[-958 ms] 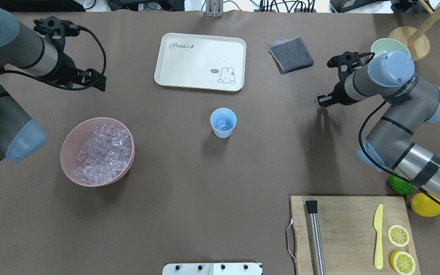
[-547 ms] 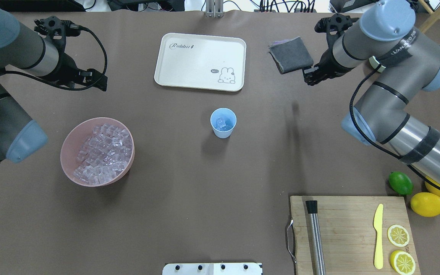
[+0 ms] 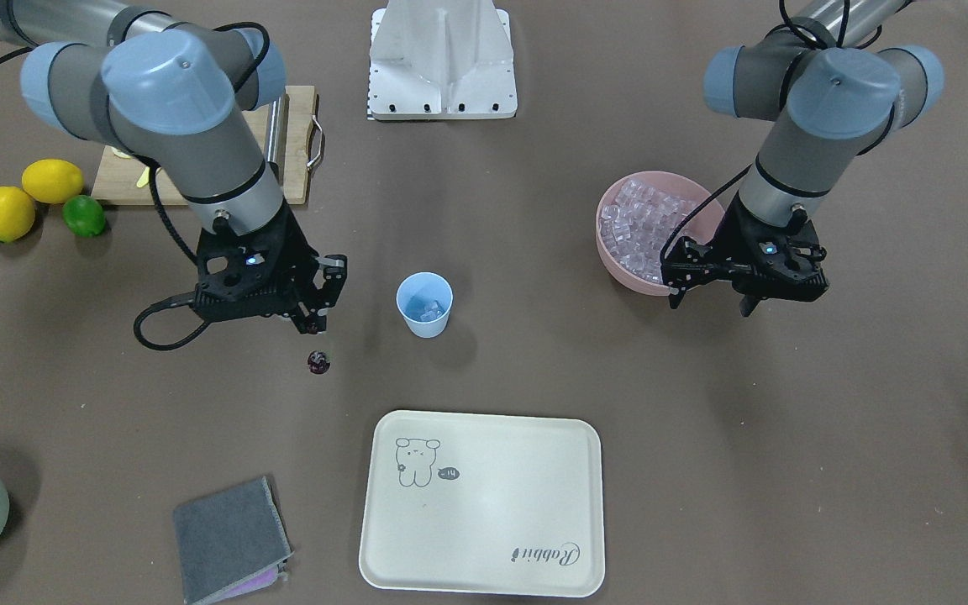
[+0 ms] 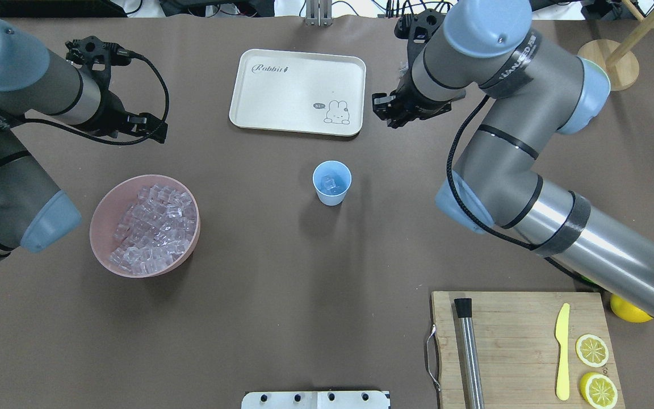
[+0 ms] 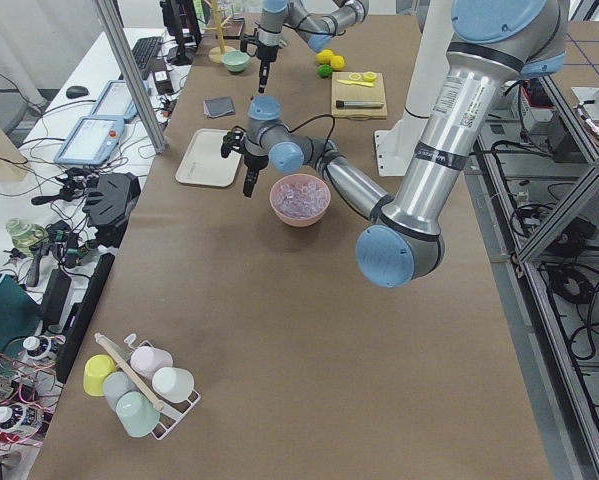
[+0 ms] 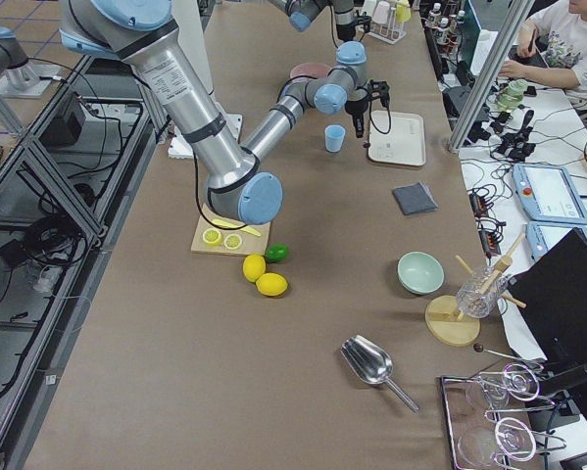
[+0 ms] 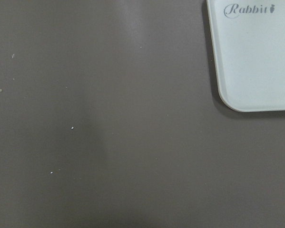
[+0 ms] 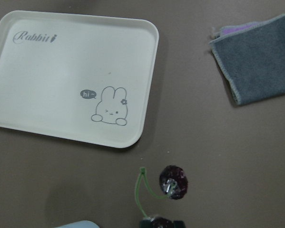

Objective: Put ice and cherries in cup
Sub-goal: 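Carry the cherries with the right gripper over the cup and release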

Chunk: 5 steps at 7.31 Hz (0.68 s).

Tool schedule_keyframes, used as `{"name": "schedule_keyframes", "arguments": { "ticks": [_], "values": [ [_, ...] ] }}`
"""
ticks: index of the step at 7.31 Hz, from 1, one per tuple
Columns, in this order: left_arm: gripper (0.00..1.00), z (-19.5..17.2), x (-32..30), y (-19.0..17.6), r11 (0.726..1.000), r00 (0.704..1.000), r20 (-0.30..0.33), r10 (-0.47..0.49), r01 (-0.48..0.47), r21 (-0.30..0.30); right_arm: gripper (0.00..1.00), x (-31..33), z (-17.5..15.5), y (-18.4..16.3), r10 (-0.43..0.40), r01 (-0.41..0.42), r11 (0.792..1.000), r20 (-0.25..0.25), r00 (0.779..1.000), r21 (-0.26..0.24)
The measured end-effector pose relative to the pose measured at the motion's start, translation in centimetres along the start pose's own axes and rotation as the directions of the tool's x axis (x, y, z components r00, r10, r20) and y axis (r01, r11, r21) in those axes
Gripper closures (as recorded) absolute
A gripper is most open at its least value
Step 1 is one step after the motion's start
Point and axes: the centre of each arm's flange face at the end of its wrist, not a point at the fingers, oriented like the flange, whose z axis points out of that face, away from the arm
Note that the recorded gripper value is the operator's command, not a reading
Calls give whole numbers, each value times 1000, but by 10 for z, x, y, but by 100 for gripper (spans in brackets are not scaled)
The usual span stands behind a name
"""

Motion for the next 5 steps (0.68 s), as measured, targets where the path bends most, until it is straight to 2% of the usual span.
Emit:
{"name": "schedule_keyframes", "arguments": {
  "ticks": [3,5],
  "values": [
    [3,3,-5,3,1000,1000,11,3,-3,-2,96,-79,11,55,-5,4,1000,33,999,25],
    [2,4,-7,3,1000,1000,15,1,-1,-1,92,-101,18,78,-10,9,999,38,999,31]
  ]
}}
